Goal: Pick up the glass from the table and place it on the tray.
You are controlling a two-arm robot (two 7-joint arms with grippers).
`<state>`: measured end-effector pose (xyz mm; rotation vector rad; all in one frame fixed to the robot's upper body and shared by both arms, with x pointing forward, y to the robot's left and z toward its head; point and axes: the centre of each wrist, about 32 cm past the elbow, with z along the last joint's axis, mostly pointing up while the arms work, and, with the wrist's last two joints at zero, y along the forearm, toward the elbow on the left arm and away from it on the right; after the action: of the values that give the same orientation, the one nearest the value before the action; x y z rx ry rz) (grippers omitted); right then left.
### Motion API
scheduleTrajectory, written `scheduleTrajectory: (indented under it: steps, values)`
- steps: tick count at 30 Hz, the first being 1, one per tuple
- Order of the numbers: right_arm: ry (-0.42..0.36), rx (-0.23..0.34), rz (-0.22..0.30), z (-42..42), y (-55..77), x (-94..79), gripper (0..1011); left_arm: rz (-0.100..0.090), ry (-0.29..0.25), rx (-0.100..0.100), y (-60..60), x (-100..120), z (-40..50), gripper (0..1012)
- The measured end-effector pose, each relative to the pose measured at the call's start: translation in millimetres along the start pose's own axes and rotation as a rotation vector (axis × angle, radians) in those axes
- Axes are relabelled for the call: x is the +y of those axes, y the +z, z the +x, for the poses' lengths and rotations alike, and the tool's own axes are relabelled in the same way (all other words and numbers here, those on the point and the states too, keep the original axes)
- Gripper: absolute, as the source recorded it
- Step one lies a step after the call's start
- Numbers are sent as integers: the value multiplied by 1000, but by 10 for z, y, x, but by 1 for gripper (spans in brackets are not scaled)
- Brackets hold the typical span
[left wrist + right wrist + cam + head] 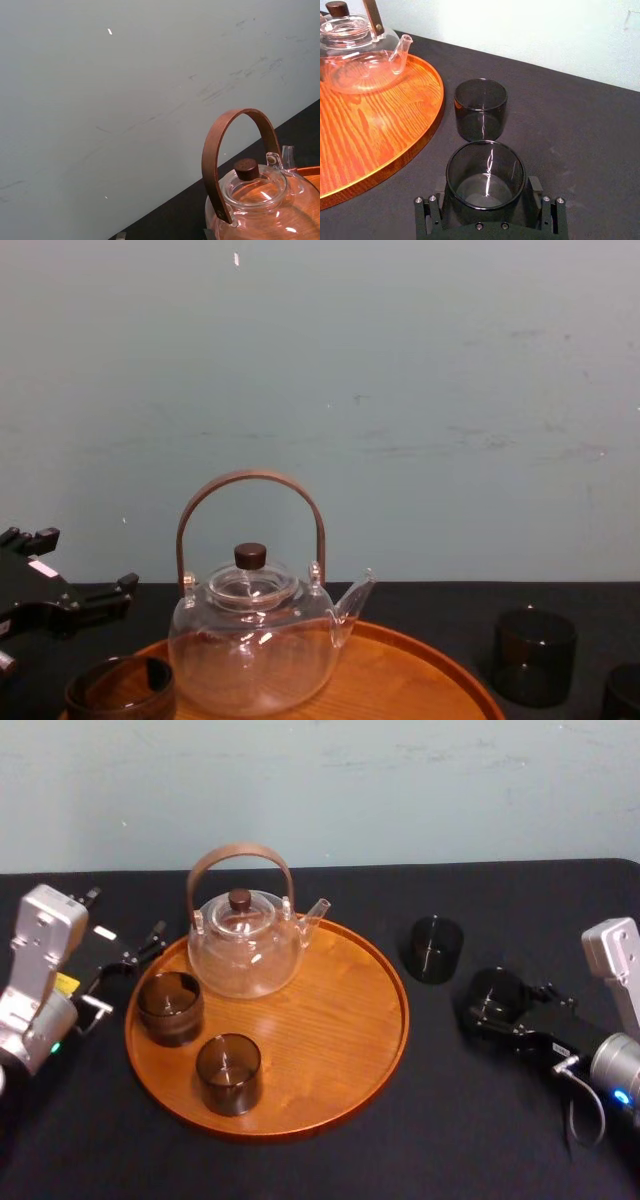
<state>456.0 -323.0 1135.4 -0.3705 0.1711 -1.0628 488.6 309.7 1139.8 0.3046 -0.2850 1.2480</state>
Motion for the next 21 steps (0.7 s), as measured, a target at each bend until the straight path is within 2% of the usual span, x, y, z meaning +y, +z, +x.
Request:
scheduleTrajectory:
  steps: [21]
  values:
    - [18,7,-2,36,-8,174,1002,0,0,0,0,0,0,1001]
